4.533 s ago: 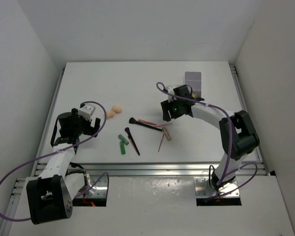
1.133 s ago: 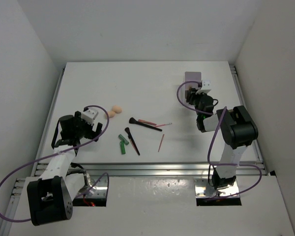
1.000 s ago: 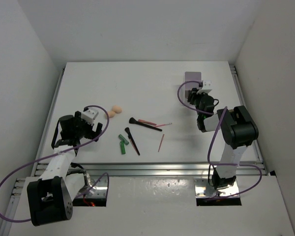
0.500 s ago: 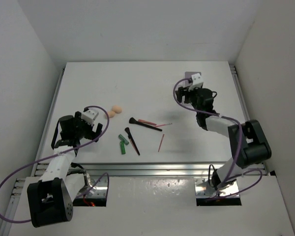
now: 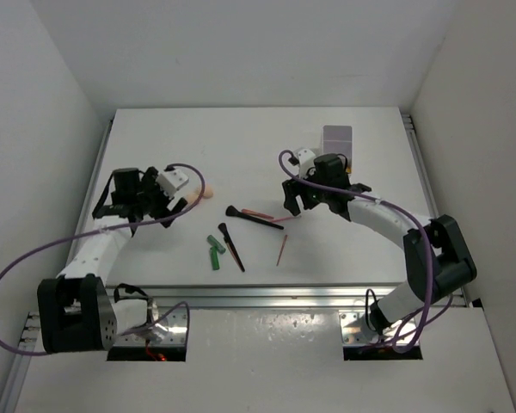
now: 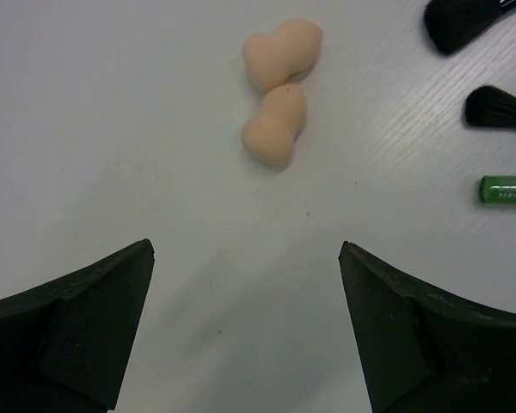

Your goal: Organize the makeup

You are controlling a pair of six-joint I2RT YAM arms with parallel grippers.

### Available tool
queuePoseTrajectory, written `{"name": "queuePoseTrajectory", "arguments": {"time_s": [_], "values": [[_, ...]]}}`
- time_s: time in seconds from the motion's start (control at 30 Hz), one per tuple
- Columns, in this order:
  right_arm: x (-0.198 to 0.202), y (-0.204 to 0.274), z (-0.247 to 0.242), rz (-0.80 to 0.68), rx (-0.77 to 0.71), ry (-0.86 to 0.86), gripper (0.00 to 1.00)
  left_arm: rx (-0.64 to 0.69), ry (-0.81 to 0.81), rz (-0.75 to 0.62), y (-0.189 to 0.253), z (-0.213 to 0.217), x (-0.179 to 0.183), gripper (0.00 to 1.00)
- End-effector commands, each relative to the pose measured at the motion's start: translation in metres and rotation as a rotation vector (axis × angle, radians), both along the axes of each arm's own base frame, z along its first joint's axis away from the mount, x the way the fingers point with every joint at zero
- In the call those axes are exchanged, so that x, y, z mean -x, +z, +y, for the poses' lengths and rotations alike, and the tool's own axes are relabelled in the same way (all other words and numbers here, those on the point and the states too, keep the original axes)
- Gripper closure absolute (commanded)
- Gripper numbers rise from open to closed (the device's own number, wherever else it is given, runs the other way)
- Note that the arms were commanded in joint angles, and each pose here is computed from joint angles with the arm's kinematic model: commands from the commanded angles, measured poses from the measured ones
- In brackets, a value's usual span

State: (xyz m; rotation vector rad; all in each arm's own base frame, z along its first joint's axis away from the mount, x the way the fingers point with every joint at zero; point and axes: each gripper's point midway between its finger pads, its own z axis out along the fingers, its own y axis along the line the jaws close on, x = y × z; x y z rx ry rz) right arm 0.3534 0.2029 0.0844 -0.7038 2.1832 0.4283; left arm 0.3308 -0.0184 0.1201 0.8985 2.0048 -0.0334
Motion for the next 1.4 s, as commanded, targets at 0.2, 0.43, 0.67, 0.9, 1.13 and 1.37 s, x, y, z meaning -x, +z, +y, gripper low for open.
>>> {"name": "queuePoseTrajectory", "arguments": {"time_s": [0.2, 0.43, 0.67, 0.9, 1.13, 1.37], "values": [[0.02, 0.007, -0.011, 0.018, 0.014, 0.005, 0.22, -0.182, -0.086, 0.339, -0.048, -0.017, -0.038, 0.16], [0.036, -0.003, -0.021, 0.015, 0.02, -0.015, 0.22, -0.179, -0.124, 0.326, -0.062, -0.026, -0.059, 0.14], [0.042, -0.013, -0.025, 0.041, 0.023, -0.03, 0.22, -0.171, -0.125, 0.349, -0.088, -0.034, -0.062, 0.18], [0.04, -0.013, -0.025, 0.043, 0.027, -0.028, 0.22, -0.137, -0.076, 0.313, -0.094, -0.038, -0.071, 0.28], [0.041, -0.016, -0.026, 0.058, 0.032, -0.034, 0.22, -0.124, -0.062, 0.318, -0.099, -0.039, -0.076, 0.37], [0.044, -0.02, -0.032, 0.064, 0.064, -0.04, 0.22, -0.092, -0.067, 0.37, -0.102, -0.044, -0.063, 0.9]]}}
